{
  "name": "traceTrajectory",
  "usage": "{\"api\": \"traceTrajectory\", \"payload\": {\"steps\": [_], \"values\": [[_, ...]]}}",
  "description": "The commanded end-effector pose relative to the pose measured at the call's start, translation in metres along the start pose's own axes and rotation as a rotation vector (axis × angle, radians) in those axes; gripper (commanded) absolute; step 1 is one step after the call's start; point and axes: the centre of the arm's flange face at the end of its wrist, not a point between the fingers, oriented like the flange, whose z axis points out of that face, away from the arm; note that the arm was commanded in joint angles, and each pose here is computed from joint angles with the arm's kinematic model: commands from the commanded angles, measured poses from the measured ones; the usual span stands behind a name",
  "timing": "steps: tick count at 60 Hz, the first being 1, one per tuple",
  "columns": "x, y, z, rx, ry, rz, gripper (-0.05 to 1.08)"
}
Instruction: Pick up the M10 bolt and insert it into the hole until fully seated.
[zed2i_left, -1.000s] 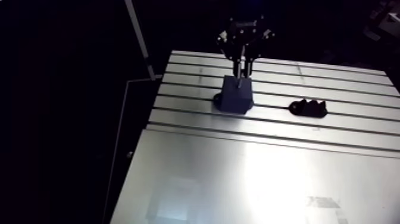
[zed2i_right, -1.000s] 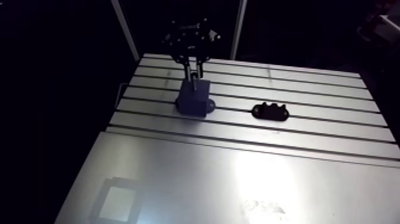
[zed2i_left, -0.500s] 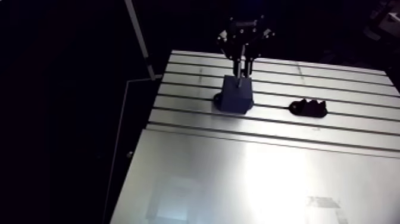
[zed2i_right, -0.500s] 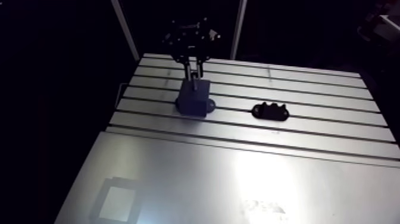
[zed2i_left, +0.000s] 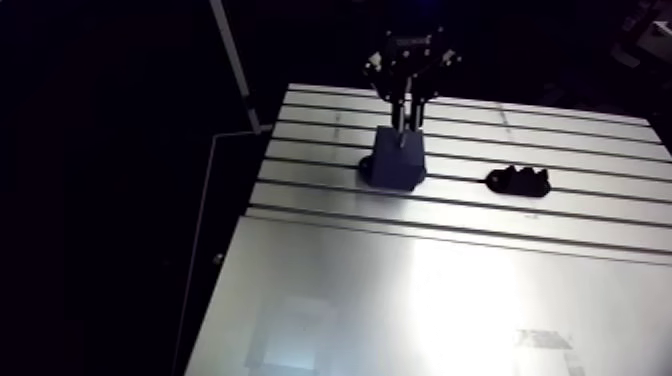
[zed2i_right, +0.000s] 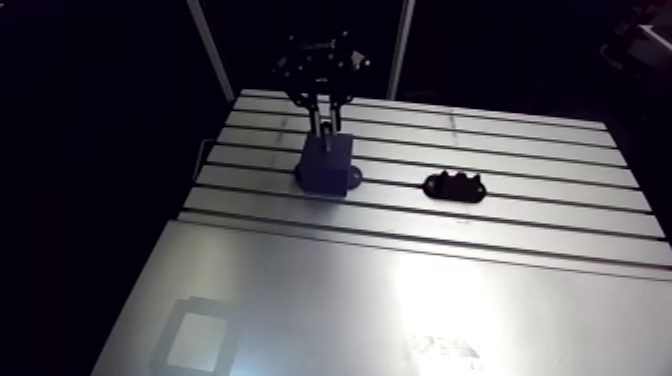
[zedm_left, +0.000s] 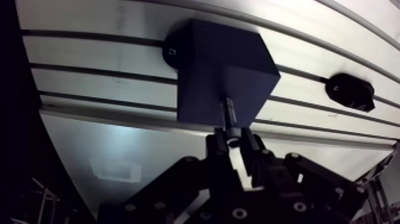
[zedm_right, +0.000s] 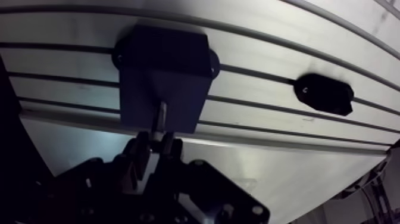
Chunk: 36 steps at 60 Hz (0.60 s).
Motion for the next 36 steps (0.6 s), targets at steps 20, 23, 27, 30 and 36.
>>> {"api": "traceTrajectory", "payload": {"steps": [20,23,27,30,36], "values": [[-0.0013,0.0003,0.0056,0.0,-0.01,0.003,1.08],[-0.0013,0.0003,0.0056,0.0,-0.01,0.004,1.07],[-0.0012,0.0005,0.0042,0.0,-0.007,0.003,0.88],[-0.001,0.0006,0.0034,0.0,-0.005,0.003,0.62],[-0.0025,0.0006,0.0017,-0.001,-0.001,0.002,0.02]]}}
